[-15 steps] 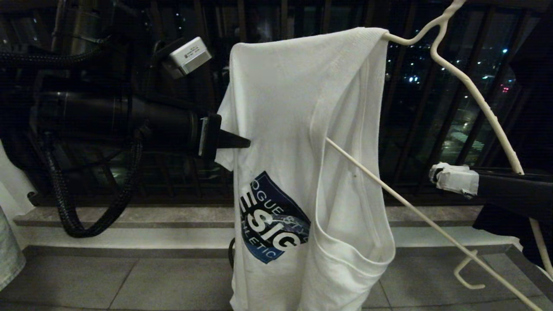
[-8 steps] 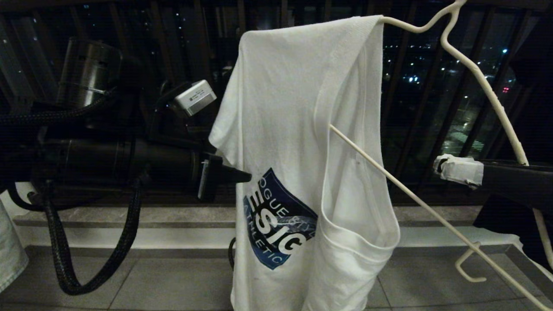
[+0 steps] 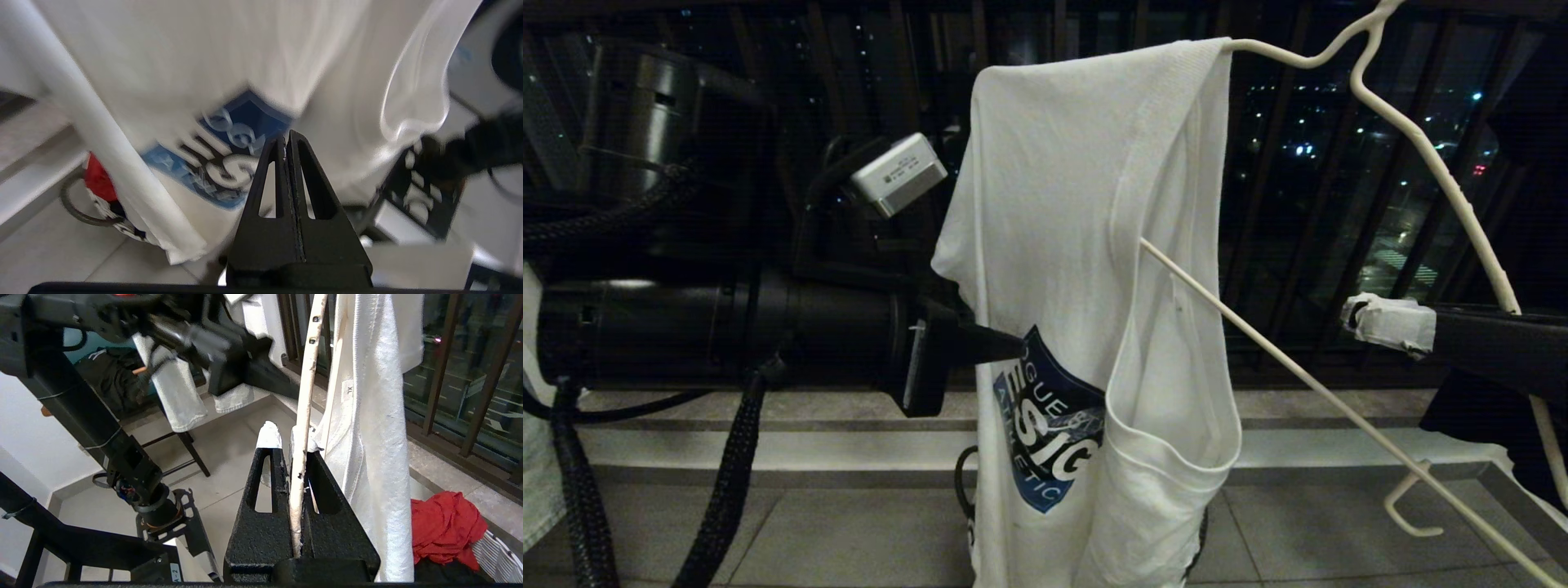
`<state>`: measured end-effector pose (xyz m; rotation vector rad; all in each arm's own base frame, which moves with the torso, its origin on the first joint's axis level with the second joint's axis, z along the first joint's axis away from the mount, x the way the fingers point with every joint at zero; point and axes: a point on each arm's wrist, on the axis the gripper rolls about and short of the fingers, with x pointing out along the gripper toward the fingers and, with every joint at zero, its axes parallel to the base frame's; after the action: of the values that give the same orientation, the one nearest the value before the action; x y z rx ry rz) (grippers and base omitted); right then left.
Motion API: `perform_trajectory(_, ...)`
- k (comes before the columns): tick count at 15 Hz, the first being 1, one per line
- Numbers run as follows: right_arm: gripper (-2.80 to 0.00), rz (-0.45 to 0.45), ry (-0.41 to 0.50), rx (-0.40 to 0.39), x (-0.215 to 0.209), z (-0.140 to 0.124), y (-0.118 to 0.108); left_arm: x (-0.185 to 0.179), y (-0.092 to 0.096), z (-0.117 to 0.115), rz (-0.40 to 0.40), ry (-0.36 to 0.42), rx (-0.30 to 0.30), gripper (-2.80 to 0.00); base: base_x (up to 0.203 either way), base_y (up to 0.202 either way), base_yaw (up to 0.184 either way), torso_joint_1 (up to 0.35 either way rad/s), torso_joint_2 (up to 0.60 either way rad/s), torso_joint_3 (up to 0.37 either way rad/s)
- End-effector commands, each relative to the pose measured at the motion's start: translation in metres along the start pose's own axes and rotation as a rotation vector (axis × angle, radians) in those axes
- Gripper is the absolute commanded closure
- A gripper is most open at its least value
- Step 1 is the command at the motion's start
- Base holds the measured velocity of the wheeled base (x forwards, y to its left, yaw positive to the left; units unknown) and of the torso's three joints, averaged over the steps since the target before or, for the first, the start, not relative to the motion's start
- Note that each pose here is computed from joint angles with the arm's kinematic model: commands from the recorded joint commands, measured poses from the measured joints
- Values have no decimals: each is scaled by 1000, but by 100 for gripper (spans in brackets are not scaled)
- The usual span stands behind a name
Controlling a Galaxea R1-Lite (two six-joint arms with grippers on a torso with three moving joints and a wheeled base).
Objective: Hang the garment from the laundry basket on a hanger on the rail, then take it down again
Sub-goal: Hang the clothes on the clothes rack
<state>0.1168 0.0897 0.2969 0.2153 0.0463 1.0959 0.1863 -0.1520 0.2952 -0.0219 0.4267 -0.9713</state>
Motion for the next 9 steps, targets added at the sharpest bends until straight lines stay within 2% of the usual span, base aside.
perform_trajectory(1,0,5,-1,0,1,1,0,-13,-10,9,20,-52,1,0,0,0,0,0,0,0)
perform_trajectory(3,0,6,2,2,1,0,0,-18,-21,21,31,-102,14,0,0,0,0,0,0,0)
perform_trajectory(5,0,3,3,5,3,1,-1,-15,-46,29,48,-128,40,0,0,0,0,0,0,0)
perform_trajectory(7,0,1,4,28,5,3,-2,-9,-77,37,173,-154,67,0,0,0,0,0,0,0)
perform_trajectory(8,0,1,3,48,7,4,-3,-7,-87,40,214,-160,79,-280,0,0,0,0,0,0)
perform_trajectory(9,0,-4,10,63,10,3,-5,-6,-94,41,242,-160,122,-280,0,0,0,0,0,0)
